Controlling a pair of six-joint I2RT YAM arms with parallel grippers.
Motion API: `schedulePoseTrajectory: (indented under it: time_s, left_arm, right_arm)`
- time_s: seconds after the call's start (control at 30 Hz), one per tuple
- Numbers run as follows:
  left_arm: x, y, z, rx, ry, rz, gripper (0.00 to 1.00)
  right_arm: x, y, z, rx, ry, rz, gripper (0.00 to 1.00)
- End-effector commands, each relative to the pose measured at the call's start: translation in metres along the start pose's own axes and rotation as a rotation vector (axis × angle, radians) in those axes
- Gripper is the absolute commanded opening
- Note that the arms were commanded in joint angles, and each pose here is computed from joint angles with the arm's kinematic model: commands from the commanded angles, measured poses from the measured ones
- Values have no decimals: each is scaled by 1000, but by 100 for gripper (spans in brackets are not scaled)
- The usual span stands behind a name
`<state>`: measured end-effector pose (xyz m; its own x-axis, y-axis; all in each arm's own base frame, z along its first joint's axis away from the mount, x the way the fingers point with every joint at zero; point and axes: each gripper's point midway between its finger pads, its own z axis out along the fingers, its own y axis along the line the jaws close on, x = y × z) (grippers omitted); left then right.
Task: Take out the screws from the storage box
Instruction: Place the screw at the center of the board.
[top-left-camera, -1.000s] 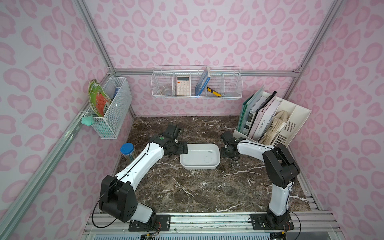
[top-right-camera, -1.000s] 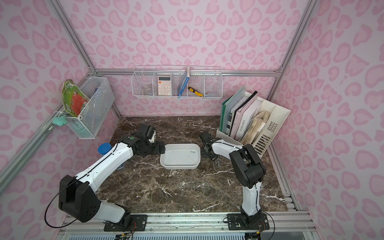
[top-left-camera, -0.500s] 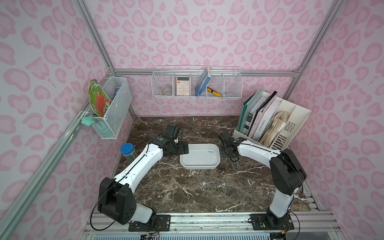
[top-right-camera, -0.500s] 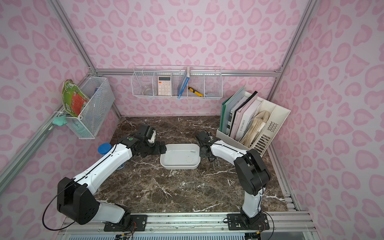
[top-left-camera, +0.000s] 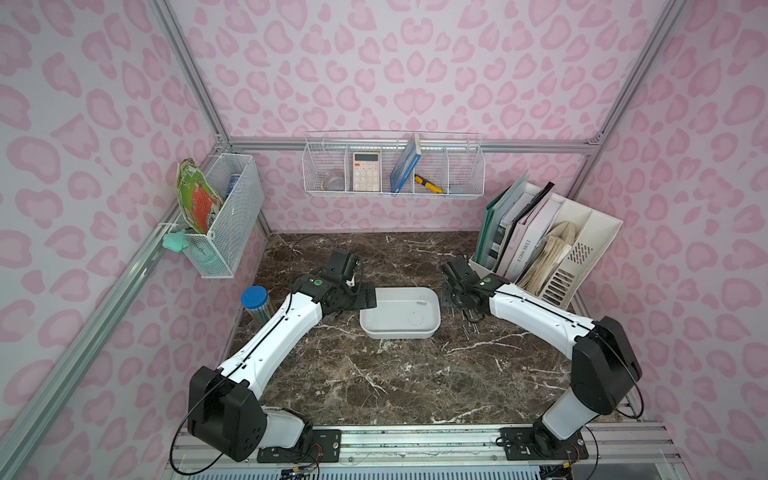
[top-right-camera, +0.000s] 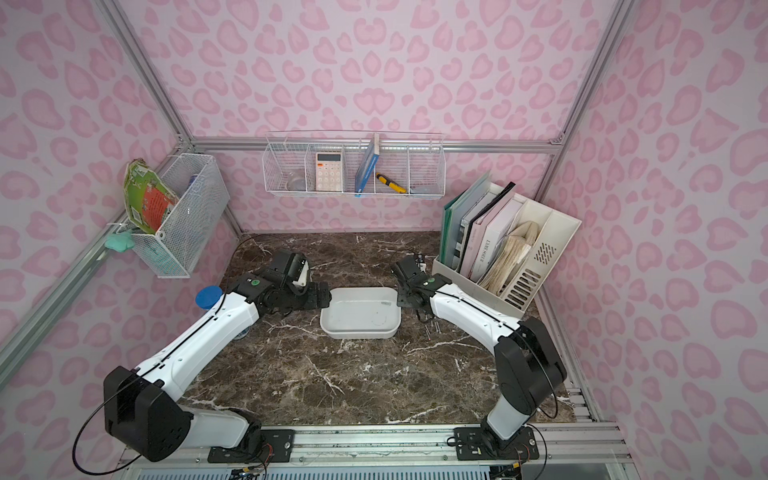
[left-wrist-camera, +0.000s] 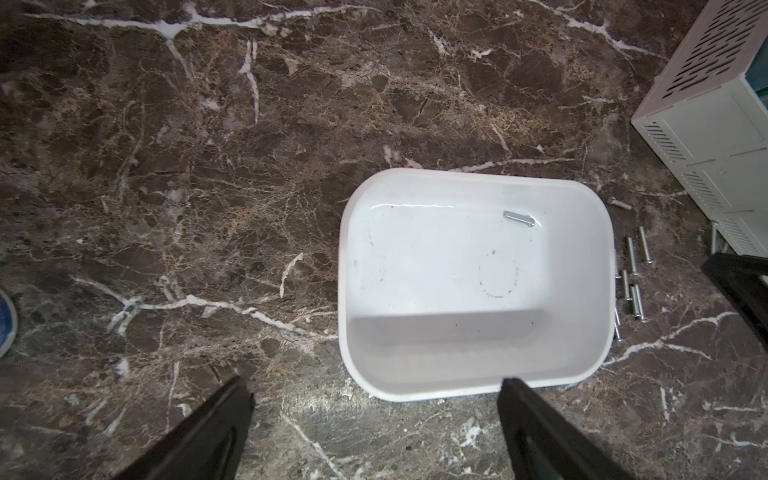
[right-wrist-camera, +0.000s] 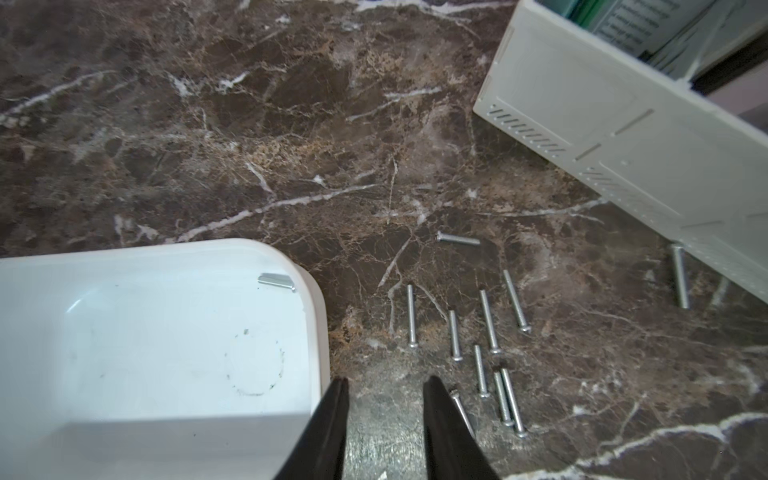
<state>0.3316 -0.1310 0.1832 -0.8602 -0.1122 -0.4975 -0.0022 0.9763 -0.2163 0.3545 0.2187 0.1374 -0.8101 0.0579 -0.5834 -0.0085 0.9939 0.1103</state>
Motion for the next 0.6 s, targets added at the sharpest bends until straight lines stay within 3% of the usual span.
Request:
schedulePoseTrajectory:
  time_s: [0.0, 0.57]
  left_arm:
    - [-4, 7, 0, -39, -24, 5, 97]
    - [-6, 22, 11, -115, -29, -7, 97]
  right_arm:
    - [-9, 12, -9, -75, -38, -12, 34]
    - [-11, 62, -13, -226, 3, -141, 35]
